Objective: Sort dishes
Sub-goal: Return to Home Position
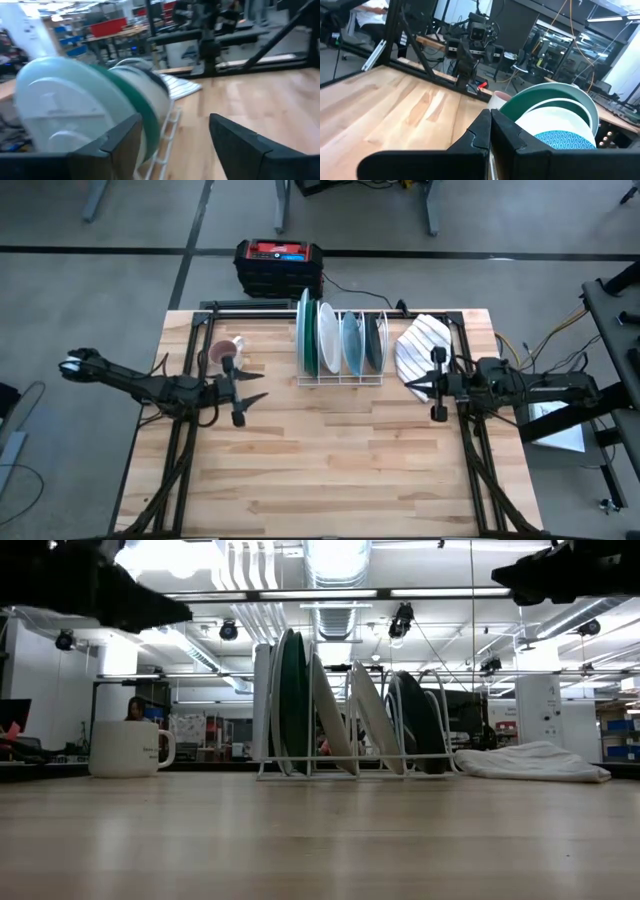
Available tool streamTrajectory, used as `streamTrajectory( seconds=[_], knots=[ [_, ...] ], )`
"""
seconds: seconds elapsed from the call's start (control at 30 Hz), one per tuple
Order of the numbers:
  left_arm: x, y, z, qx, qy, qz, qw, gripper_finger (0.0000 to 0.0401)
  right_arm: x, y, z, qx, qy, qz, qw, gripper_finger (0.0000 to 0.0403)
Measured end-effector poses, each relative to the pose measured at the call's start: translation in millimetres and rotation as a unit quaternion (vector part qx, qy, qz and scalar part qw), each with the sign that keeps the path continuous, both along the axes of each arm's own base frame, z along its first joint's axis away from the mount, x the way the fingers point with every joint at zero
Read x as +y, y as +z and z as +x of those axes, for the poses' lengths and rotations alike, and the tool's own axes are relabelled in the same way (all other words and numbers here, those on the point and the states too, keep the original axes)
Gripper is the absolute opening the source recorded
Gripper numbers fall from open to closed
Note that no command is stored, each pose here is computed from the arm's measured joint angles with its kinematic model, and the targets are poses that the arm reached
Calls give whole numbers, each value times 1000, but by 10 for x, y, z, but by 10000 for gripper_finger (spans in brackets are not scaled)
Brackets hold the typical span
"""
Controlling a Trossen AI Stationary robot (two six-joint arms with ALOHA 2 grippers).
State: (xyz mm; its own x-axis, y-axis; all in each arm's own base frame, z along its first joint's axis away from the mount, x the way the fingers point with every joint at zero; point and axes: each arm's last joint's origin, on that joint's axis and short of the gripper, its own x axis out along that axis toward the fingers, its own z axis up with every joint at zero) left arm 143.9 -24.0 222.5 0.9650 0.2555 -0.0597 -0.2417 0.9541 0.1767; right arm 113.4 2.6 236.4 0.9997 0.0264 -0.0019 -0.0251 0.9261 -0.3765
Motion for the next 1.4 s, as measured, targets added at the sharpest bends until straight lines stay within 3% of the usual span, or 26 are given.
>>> streamTrajectory(
  seconds=[0.07,0.17,0.3,0.37,0.47,0.5,0.63,0.77,0.87,1.17,1.27,1.4],
  knots=[
    [20,-70,-47,3,12,10,1000,203,0,-32,5,4,0,-8,1000,0],
    [54,-154,-106,4,48,21,999,137,0,-66,11,2,0,-11,1000,0],
    [133,-307,-189,15,174,34,984,24,0,-97,16,3,0,-16,1000,0],
    [188,-384,-248,16,289,36,957,13,0,-103,17,4,0,-18,1000,0],
    [255,-467,-368,11,479,50,876,13,0,-105,17,4,0,-22,1000,0],
    [267,-484,-385,19,499,60,864,9,0,-106,17,4,0,-26,1000,0],
    [379,-502,-393,36,521,69,850,2,-1,-119,18,10,-2,-31,999,0],
    [569,-494,-419,33,575,56,816,1,-2,-129,6,10,-3,-33,999,0],
    [736,-488,-433,47,566,54,821,0,-2,-186,-8,10,-3,-44,999,0],
    [1132,-450,-557,43,469,51,881,0,-8,-250,-172,-66,-8,-59,996,0],
    [1207,-425,-614,32,455,57,888,0,-9,-272,-252,-100,-10,-55,993,0],
    [1273,-384,-679,21,443,76,893,0,-8,-344,-230,-85,-8,-46,995,0]
  ],
)
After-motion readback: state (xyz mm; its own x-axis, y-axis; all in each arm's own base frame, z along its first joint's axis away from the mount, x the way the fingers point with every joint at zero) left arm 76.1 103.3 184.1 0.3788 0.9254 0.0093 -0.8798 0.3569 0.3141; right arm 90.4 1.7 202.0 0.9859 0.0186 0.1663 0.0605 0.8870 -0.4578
